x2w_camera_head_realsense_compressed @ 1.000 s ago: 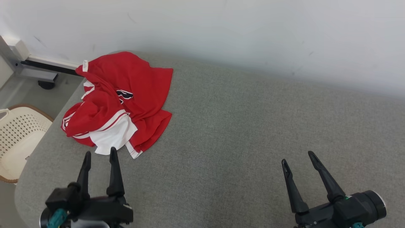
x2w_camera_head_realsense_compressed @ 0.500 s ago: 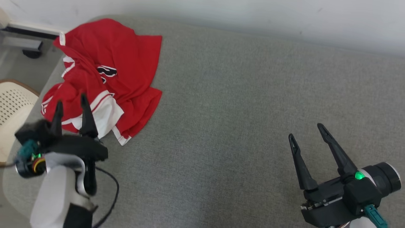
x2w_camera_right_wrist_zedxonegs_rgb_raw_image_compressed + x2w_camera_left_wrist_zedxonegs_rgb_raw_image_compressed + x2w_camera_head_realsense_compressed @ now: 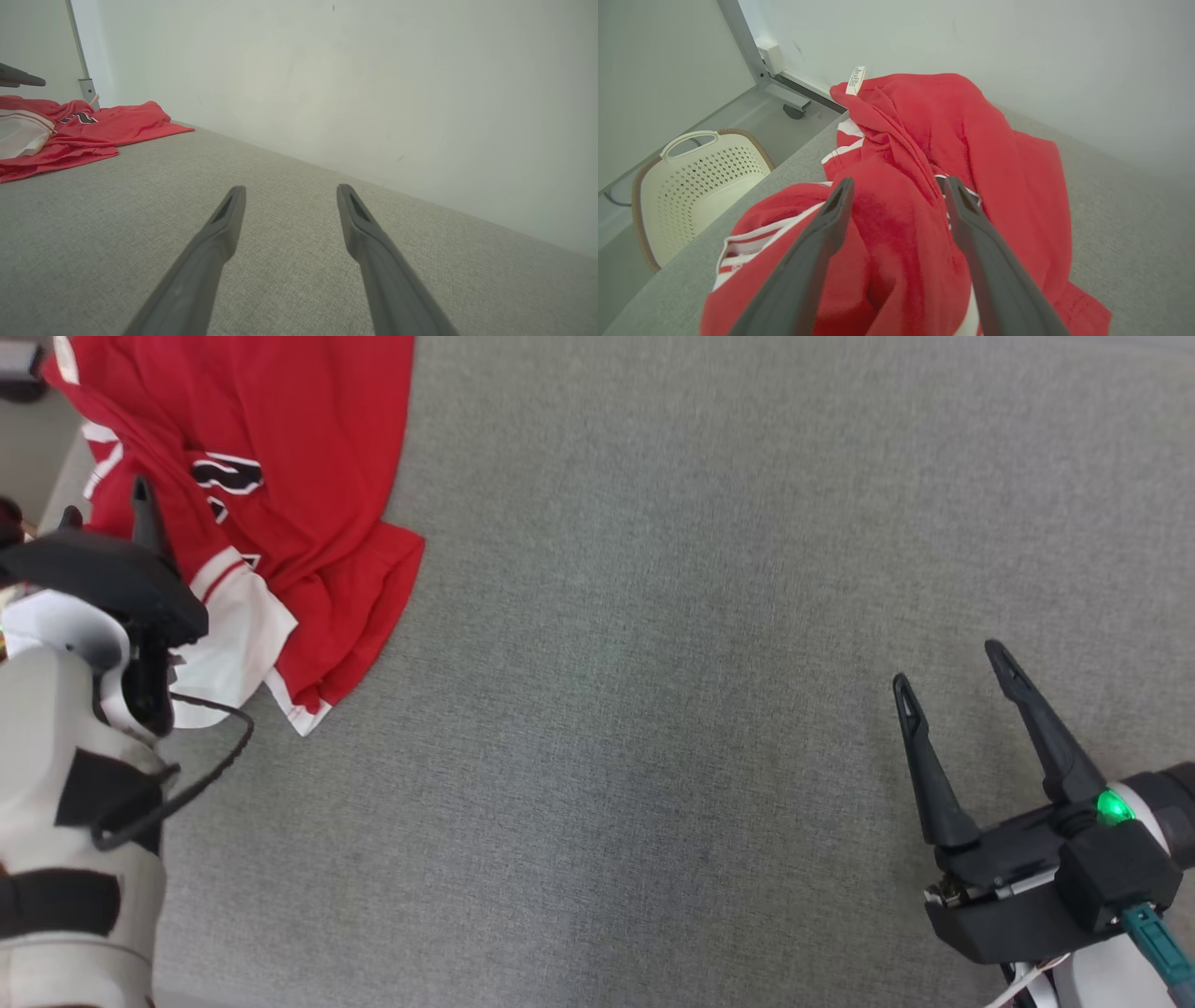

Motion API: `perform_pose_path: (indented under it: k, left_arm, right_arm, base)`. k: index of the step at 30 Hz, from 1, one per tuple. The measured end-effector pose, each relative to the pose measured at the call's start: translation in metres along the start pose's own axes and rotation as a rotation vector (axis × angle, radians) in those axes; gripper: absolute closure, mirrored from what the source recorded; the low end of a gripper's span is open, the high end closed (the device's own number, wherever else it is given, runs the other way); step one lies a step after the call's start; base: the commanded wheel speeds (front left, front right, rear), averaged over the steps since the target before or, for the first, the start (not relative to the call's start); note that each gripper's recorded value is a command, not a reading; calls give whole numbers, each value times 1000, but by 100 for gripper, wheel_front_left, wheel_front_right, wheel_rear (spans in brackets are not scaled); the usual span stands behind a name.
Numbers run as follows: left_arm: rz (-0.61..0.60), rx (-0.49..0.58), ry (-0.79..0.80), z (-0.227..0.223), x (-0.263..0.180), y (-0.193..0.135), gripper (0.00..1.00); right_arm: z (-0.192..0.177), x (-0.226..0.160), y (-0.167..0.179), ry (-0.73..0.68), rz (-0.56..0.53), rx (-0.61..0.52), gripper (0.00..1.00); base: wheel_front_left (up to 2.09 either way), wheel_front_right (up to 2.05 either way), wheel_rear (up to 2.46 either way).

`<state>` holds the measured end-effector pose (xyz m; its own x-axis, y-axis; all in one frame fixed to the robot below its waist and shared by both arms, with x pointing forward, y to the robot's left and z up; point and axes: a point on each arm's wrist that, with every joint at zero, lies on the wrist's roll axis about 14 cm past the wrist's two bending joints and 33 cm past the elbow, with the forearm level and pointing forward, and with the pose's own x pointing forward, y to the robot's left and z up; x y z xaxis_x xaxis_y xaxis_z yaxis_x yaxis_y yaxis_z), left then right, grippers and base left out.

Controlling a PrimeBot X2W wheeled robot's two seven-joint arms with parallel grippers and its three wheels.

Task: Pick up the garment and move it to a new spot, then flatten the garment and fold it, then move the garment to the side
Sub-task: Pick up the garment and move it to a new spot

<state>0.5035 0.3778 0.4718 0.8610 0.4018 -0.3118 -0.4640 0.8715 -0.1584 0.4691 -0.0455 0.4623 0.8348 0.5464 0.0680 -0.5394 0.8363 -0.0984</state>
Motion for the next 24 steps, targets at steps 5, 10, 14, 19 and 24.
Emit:
perform_pose_path:
  k: [5,10,14,19,24]
  left_arm:
    - [21,51,114,-18,14,1,0]
    - [31,41,259,-53,23,-3,0]
    - [27,38,338,-74,23,-4,0]
    - [30,47,343,-78,25,-2,100]
    - [4,22,230,-60,29,-6,100]
  right_arm:
    - [-9,8,-3,3,1,0,0]
    - [-22,16,-5,12,0,16,0]
    - [-28,18,-4,20,2,28,0]
    - [-27,20,-6,14,-8,31,0]
    - [-25,20,-6,11,-13,33,0]
  base:
    - [0,0,0]
    - [0,0,0]
    - [0,0,0]
    - [0,0,0]
    - [0,0,0]
